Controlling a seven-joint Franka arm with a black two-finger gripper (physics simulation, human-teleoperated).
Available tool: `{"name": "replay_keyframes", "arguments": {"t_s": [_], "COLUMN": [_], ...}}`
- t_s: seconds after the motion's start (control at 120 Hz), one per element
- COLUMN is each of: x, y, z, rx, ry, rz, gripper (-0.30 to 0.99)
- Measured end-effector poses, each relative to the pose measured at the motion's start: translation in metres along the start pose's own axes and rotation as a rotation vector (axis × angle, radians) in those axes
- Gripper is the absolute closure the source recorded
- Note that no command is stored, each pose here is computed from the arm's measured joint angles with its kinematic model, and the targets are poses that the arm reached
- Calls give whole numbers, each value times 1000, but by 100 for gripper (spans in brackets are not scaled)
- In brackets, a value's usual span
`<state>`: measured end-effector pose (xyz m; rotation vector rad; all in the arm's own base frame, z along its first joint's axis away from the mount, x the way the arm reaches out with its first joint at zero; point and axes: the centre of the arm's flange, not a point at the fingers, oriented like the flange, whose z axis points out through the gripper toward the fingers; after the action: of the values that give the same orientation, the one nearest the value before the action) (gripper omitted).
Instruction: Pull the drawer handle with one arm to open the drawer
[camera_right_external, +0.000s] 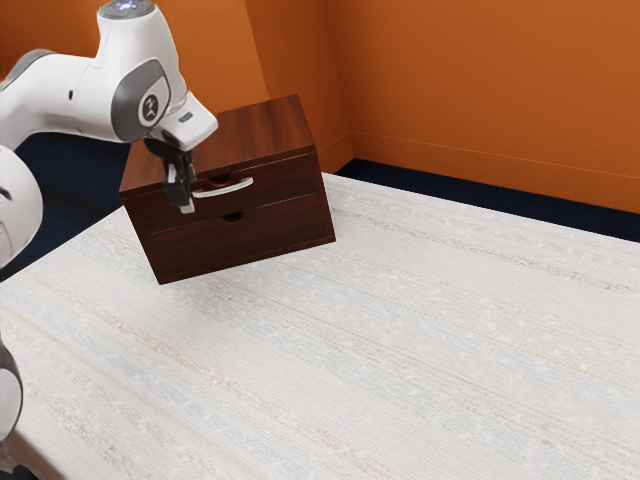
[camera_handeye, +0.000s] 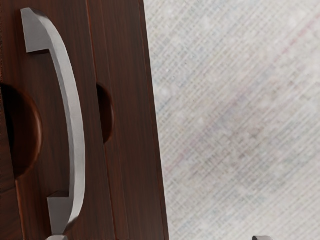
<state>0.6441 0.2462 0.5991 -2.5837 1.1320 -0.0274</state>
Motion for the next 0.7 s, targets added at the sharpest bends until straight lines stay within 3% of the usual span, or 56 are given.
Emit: {"name": "replay_keyframes", "arguments": {"t_s": [0.442,0.7], "x": [15,36], "y": [-1,-3], "z": [16,15], "rx": [-3,29], "ry": [4,41], "rz": [5,32], "gripper": [22,22]}}
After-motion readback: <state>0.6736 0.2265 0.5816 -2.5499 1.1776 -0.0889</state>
